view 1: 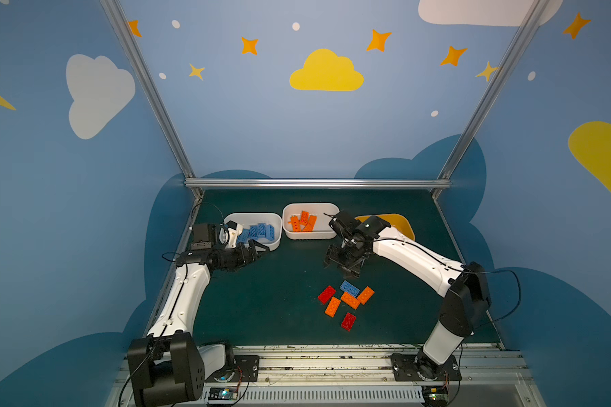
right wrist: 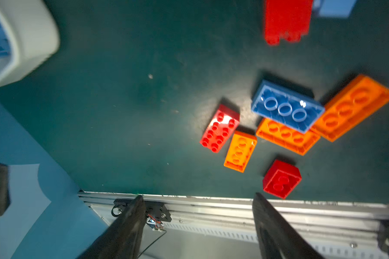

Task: Sort the legos into containers by color
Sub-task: Pick up the lego from the center of the table.

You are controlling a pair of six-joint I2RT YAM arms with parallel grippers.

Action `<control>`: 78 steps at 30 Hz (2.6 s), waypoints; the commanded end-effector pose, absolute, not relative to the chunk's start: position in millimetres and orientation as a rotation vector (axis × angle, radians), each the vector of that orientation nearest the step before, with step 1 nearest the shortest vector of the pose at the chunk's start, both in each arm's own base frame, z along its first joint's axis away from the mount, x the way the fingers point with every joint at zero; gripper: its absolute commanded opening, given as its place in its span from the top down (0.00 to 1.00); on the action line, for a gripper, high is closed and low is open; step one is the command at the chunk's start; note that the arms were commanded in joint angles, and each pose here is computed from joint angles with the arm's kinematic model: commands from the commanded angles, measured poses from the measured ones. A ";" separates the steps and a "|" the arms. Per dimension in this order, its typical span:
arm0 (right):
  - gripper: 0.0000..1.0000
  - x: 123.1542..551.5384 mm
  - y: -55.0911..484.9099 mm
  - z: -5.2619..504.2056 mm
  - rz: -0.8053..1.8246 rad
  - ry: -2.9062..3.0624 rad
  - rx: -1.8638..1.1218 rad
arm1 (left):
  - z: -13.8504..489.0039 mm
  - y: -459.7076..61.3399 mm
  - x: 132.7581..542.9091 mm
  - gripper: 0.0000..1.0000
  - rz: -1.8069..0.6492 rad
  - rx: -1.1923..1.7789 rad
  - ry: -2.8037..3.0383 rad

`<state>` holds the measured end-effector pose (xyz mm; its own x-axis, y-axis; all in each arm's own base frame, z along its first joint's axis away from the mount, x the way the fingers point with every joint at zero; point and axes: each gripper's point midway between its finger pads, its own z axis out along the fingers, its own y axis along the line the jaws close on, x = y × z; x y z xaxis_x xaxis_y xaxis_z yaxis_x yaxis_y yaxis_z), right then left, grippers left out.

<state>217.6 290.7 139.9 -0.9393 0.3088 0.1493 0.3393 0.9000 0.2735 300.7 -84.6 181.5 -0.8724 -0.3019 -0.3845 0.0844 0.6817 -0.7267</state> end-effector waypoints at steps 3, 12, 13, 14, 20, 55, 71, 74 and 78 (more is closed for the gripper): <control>0.28 185.5 289.0 114.4 -0.341 -2.801 -0.755 | 188.6 -88.1 300.3 0.01 -1.090 -0.137 2.386; 0.31 192.2 326.4 80.2 -0.366 -2.809 -0.692 | 185.6 -88.5 299.1 0.01 -1.096 -0.137 2.385; 0.31 192.2 326.0 74.7 -0.343 -2.802 -0.697 | 185.0 -88.8 298.5 0.00 -1.096 -0.136 2.385; 0.32 192.5 325.9 70.6 -0.329 -2.799 -0.704 | 184.6 -88.9 298.2 0.01 -1.097 -0.136 2.385; 0.35 198.7 326.4 57.3 -0.281 -2.821 -0.705 | 181.5 -88.1 296.1 0.01 -1.083 -0.130 2.394; 0.46 225.4 329.2 31.0 -0.228 -2.862 -0.654 | 178.6 -87.5 301.4 0.01 -1.084 -0.123 2.403; 0.55 220.9 310.3 20.6 0.039 -2.947 -0.520 | 179.6 -87.7 300.7 0.01 -1.080 -0.109 2.411; 0.56 220.5 313.6 19.3 0.035 -2.938 -0.506 | 179.2 -87.5 301.9 0.01 -1.080 -0.109 2.410; 0.55 214.6 322.4 17.3 -0.023 -2.897 -0.511 | 178.9 -87.5 302.0 0.01 -1.080 -0.110 2.409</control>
<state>221.3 320.4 20.4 -0.9240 0.3437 0.1674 0.3477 0.9376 -0.0062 300.4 -85.7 174.5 -0.8745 -0.2818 -0.3947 0.1040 0.6861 -0.7201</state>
